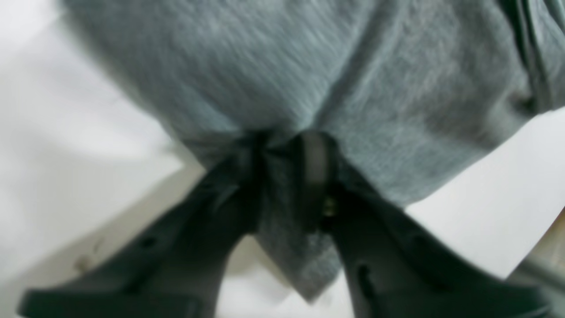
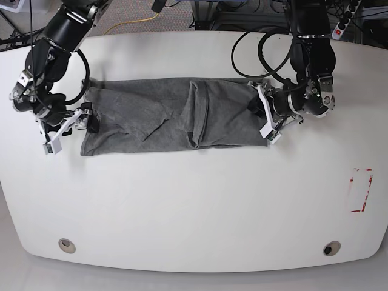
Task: Fold the T-shirt properly
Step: 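Fold the strip end with the left gripper toward the right gripper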
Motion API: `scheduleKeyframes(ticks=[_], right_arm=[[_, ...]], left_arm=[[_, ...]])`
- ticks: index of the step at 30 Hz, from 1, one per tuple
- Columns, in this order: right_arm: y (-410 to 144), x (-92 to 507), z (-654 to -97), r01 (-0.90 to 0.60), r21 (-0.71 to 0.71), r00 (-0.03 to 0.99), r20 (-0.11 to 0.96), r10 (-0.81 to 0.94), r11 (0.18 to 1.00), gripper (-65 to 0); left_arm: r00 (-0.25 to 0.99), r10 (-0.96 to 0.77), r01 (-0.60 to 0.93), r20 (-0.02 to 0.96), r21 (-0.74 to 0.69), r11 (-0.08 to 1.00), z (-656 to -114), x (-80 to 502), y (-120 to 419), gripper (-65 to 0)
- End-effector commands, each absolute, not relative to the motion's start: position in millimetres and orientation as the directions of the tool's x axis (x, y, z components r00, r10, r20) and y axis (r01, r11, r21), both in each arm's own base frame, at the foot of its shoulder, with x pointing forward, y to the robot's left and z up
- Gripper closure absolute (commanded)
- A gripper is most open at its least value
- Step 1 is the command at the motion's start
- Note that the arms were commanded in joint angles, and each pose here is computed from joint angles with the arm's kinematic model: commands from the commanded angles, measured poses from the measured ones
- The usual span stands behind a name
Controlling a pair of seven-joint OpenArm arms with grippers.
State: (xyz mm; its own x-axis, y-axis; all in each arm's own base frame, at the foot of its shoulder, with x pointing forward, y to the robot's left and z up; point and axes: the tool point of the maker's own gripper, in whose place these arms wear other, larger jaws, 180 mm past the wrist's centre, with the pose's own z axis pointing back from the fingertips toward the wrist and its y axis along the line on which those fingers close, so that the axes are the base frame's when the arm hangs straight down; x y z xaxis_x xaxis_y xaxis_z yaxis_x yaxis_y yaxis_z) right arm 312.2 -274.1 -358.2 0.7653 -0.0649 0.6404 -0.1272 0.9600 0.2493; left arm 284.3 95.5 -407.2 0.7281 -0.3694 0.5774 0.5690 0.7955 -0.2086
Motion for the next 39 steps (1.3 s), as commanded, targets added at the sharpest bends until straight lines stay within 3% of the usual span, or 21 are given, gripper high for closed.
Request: scheduleKeyframes(ticks=[1, 6, 18, 20, 28, 34, 38, 39], right_arm=[[-297, 320, -348, -0.089, 0.322, 0.738, 0.657, -0.155, 0.943, -55.5], [-309, 317, -360, -0.046, 0.443, 0.745, 0.612, -0.265, 0.895, -55.3], [-276, 299, -399, -0.015, 0.474, 0.801, 0.532, -0.273, 0.881, -55.0], [-270, 299, -401, -0.015, 0.486, 0.803, 0.526, -0.279, 0.874, -52.2], [-241, 303, -408, -0.061, 0.511, 0.823, 0.512, -0.246, 0.857, -23.5], [-230, 311, -404, -0.103, 0.508, 0.818, 0.533, -0.218, 0.855, -17.8], [-235, 317, -387, -0.136, 0.455, 0.789, 0.587, -0.181, 0.880, 0.0], [-236, 318, -382, -0.145, 0.439, 0.782, 0.600, -0.169, 0.887, 0.0]], left_arm=[[0.724, -0.344, 0.565, 0.598, -0.227, 0.793, -405, 290, 93, -2.9], [0.734, -0.341, 0.561, 0.587, -0.240, 0.792, -410, 284, 93, -2.9], [0.703, -0.354, 0.577, 0.617, -0.203, 0.791, -397, 288, 93, -2.9], [0.698, -0.358, 0.579, 0.620, -0.194, 0.792, -395, 289, 94, -2.9], [0.698, -0.373, 0.580, 0.612, -0.178, 0.795, -396, 290, 101, -2.9], [0.695, -0.378, 0.581, 0.612, -0.169, 0.796, -395, 292, 104, -2.9], [0.694, -0.379, 0.583, 0.612, -0.169, 0.795, -395, 292, 103, -2.9], [0.694, -0.379, 0.583, 0.612, -0.169, 0.795, -395, 292, 103, -2.9]])
